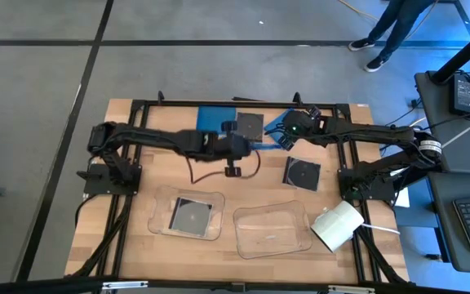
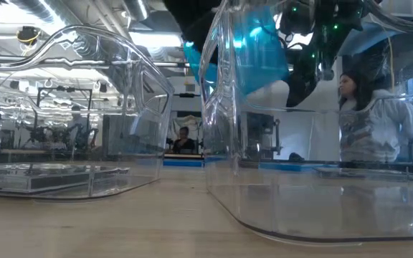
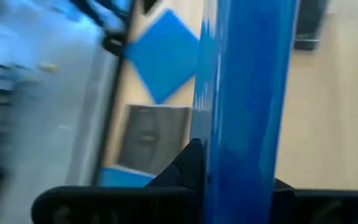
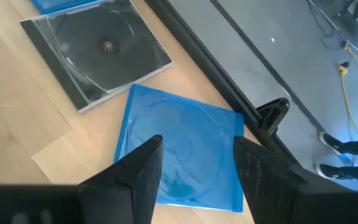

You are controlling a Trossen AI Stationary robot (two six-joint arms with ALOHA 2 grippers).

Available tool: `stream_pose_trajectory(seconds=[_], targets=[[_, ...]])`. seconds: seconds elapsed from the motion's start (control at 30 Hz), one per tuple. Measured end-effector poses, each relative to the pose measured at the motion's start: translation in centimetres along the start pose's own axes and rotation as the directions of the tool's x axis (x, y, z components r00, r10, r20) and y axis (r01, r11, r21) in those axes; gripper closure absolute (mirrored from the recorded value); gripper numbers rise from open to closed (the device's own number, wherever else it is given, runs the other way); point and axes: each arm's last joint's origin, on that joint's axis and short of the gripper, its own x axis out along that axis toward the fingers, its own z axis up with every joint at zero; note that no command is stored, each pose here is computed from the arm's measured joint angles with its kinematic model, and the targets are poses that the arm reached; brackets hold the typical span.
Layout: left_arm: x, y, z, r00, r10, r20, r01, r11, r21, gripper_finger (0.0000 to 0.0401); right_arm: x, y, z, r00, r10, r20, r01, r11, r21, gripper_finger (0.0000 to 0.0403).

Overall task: Pick & place jewel cases by type
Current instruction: Put the bottom blue CD case into the right transparent bin

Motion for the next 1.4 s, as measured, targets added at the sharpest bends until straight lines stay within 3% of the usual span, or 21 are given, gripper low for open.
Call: stream_pose_trajectory(seconds=[0.13,0.23,0.5,0.63,0.73,0.87,0.97,1.07,1.2,1.3,1.4], targets=[[-1.7,-2.3,1.0,0.992,0.113,0.058,-0.115,0.993,0.032,0.0382,0.0,0.1,0.0,1.000,0.017,0.003,-0.017,0.994,-0.104,0.0204],[-2.9,-4.1,1.7,0.988,0.078,0.130,-0.077,0.997,-0.013,0.0382,0.0,0.1,0.0,1.000,0.015,0.002,-0.014,0.986,-0.166,0.0204],[-6.6,-9.2,2.4,0.968,0.003,0.250,0.011,0.998,-0.054,0.0382,0.2,-0.2,0.0,1.000,0.008,-0.003,-0.009,0.998,-0.058,0.0204],[-8.2,-11.4,2.1,0.963,0.010,0.270,0.008,0.998,-0.064,0.0382,0.1,-0.2,0.4,0.999,0.016,0.032,-0.012,0.993,-0.117,0.0204],[-8.6,-13.2,2.2,0.953,0.000,0.304,0.030,0.995,-0.095,0.0382,0.1,-0.1,0.8,0.998,0.022,0.065,-0.017,0.997,-0.071,0.0204],[-8.2,-15.6,2.2,0.940,-0.027,0.340,0.051,0.997,-0.064,0.0382,-0.3,0.0,1.5,0.988,0.122,0.091,-0.114,0.990,-0.089,0.0204],[-7.1,-16.8,2.6,0.927,-0.034,0.375,0.080,0.991,-0.107,0.0382,-0.8,0.5,1.9,0.964,0.247,0.096,-0.237,0.966,-0.106,0.0204],[-6.3,-17.7,2.9,0.909,-0.079,0.409,0.147,0.979,-0.138,0.0382,-1.1,0.5,1.9,0.949,0.307,0.071,-0.294,0.944,-0.148,0.0204],[-5.7,-19.0,2.6,0.901,-0.179,0.395,0.247,0.960,-0.130,0.0382,-1.2,-0.1,2.1,0.972,0.231,0.053,-0.222,0.966,-0.134,0.0204],[-6.3,-19.3,3.2,0.858,-0.294,0.421,0.389,0.907,-0.159,0.0382,-1.2,-0.6,2.2,0.989,0.139,0.057,-0.133,0.986,-0.105,0.0204],[-6.5,-19.5,2.8,0.865,-0.311,0.394,0.405,0.897,-0.180,0.0382,-1.1,-0.8,2.2,0.993,0.106,0.052,-0.101,0.990,-0.094,0.0204]])
